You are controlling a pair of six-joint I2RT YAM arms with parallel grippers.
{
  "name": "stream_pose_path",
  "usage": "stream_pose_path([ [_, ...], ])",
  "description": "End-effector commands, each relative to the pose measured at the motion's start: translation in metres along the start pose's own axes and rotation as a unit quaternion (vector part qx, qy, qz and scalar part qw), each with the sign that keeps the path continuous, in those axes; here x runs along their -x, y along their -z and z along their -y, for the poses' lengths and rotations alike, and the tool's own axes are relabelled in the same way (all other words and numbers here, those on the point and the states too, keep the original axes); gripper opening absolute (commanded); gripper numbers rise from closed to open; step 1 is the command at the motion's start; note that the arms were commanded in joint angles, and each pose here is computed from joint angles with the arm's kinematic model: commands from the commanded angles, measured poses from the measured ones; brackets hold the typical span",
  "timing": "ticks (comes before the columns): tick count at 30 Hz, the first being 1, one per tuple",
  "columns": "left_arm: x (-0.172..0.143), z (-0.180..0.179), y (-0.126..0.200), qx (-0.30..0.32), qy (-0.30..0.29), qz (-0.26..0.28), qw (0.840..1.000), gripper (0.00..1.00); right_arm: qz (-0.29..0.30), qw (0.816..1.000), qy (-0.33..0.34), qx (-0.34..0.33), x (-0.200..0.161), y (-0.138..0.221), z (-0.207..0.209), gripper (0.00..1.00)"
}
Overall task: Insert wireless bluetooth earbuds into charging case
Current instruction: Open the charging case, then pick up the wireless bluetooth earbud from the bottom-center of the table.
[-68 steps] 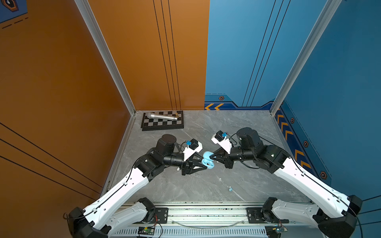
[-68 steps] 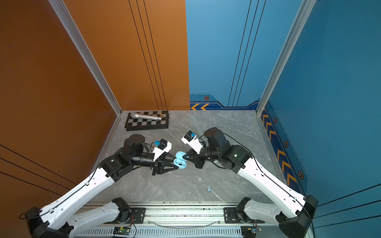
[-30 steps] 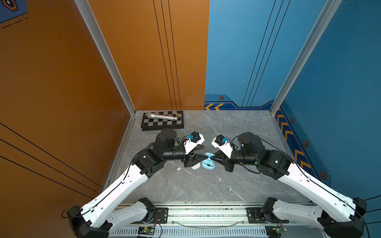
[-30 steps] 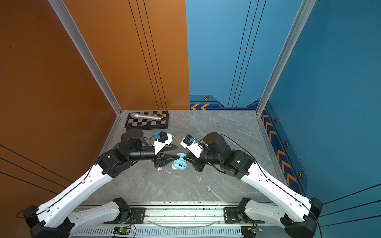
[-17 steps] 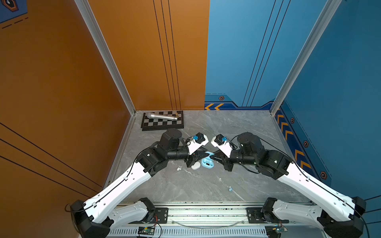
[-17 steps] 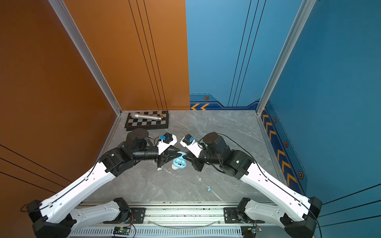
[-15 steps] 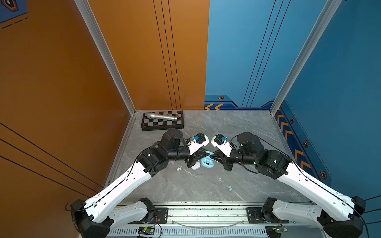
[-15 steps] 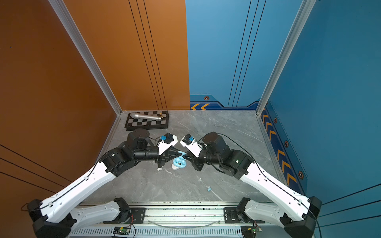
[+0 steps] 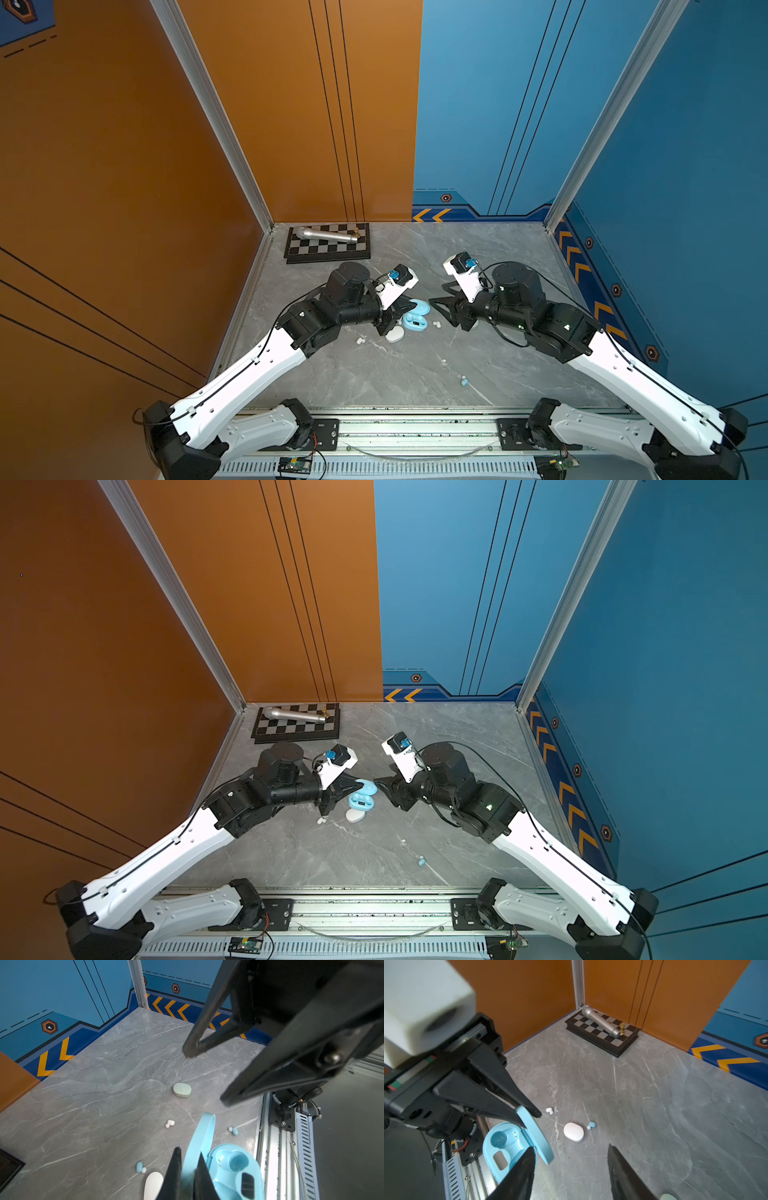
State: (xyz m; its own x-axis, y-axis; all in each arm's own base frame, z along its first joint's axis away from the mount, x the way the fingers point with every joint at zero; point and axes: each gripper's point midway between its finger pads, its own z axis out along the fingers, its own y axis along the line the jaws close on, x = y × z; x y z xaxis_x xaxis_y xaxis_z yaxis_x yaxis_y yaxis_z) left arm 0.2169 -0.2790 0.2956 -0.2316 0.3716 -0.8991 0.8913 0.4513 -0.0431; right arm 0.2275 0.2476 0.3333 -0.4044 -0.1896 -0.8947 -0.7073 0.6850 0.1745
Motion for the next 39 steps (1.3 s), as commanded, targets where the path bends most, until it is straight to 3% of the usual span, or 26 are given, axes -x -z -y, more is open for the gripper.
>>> stream_pose_path([
  [1,-0.005,-0.011,0.002,0.032,0.020,0.022,0.999,0.00,0.032,0.987,-0.138,-0.079,0.003,0.026,0.033,0.59],
  [4,-0.009,-0.015,0.003,0.042,0.031,0.044,0.998,0.00,-0.003,0.954,-0.261,-0.148,-0.031,0.045,0.058,0.60],
  [7,-0.008,-0.016,0.004,0.043,0.040,0.071,0.996,0.00,-0.051,0.899,-0.381,-0.207,-0.086,0.058,0.075,0.60],
  [10,-0.015,-0.013,-0.001,0.031,0.049,0.075,0.996,0.00,-0.100,0.849,-0.471,-0.217,-0.145,0.055,0.070,0.55],
  [14,-0.023,-0.007,-0.008,0.010,0.063,0.071,0.995,0.00,-0.167,0.795,-0.528,-0.247,-0.211,0.050,0.066,0.55],
  [18,-0.028,-0.005,-0.010,0.003,0.072,0.072,0.995,0.00,-0.212,0.766,-0.539,-0.278,-0.249,0.041,0.066,0.57],
  [21,-0.030,-0.002,-0.009,-0.001,0.071,0.073,0.995,0.00,-0.252,0.766,-0.523,-0.275,-0.265,0.029,0.057,0.58],
  [23,-0.032,-0.001,-0.009,-0.003,0.068,0.072,0.995,0.00,-0.277,0.777,-0.501,-0.264,-0.270,0.019,0.054,0.59],
  [25,-0.035,0.000,-0.008,-0.005,0.066,0.072,0.995,0.00,-0.310,0.809,-0.442,-0.234,-0.265,0.011,0.052,0.59],
  [28,-0.038,0.002,-0.007,-0.008,0.067,0.071,0.995,0.00,-0.347,0.874,-0.302,-0.156,-0.237,0.001,0.041,0.59],
  [32,-0.043,0.002,-0.007,-0.007,0.070,0.069,0.995,0.00,-0.351,0.927,-0.112,-0.075,-0.202,-0.007,0.026,0.61],
  [35,-0.044,0.001,-0.006,-0.002,0.075,0.072,0.995,0.00,-0.333,0.942,0.024,-0.017,-0.182,-0.017,0.019,0.66],
  [39,-0.042,-0.001,0.002,0.009,0.081,0.085,0.993,0.00,-0.335,0.918,0.208,0.044,-0.180,-0.018,0.018,0.69],
])
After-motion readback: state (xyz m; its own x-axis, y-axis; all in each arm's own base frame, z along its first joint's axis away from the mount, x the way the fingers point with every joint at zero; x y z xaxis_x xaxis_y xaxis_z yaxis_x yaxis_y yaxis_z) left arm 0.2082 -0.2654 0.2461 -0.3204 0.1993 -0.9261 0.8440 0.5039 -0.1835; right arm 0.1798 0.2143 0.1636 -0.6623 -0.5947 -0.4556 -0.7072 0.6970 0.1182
